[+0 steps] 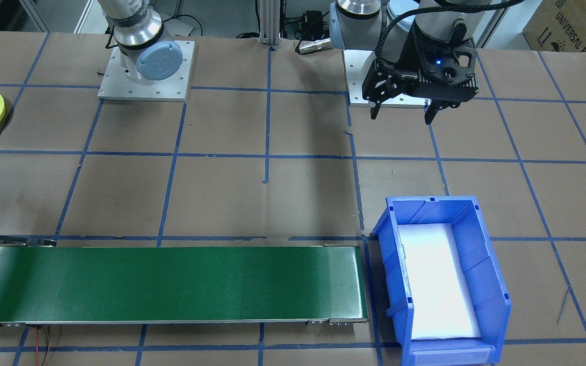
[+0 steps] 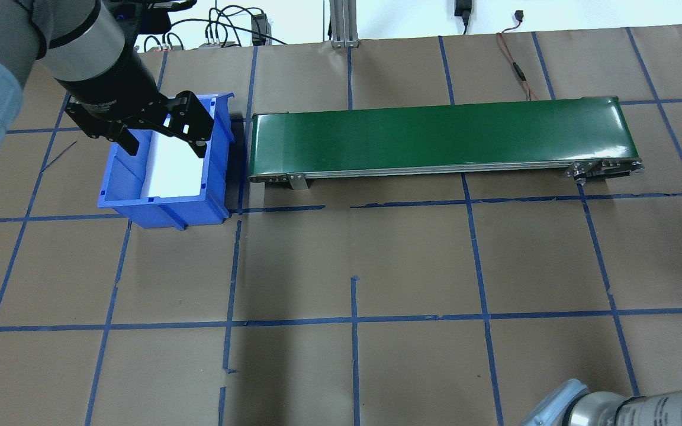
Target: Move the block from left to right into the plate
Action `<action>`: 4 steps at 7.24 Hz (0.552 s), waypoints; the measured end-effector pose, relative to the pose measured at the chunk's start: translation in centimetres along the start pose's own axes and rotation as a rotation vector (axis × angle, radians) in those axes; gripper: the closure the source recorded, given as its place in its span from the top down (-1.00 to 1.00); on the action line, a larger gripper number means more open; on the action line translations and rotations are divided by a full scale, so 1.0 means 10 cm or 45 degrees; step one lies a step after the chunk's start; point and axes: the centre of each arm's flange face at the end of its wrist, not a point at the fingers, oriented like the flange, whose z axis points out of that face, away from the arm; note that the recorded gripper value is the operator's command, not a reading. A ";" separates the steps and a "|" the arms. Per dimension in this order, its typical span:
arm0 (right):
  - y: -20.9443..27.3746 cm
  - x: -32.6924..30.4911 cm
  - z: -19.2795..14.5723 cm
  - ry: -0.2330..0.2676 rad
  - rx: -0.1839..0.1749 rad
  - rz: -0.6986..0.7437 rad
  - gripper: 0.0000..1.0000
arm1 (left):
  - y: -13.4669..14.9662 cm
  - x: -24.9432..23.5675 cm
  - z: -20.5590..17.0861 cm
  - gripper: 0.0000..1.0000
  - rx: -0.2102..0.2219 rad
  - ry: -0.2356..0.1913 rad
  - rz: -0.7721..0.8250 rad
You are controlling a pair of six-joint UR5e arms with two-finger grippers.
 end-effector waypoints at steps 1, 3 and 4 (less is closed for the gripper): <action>-0.32 -0.70 -0.28 0.001 -0.008 0.025 1.00 | 0.00 0.01 0.00 1.00 -0.003 -0.001 0.003; -0.61 -2.19 -0.62 0.009 0.003 0.075 1.00 | 0.01 0.01 -0.02 1.00 -0.004 -0.003 0.022; -0.63 -2.57 -0.67 0.019 0.017 0.088 1.00 | 0.01 0.01 -0.02 1.00 -0.004 -0.003 0.028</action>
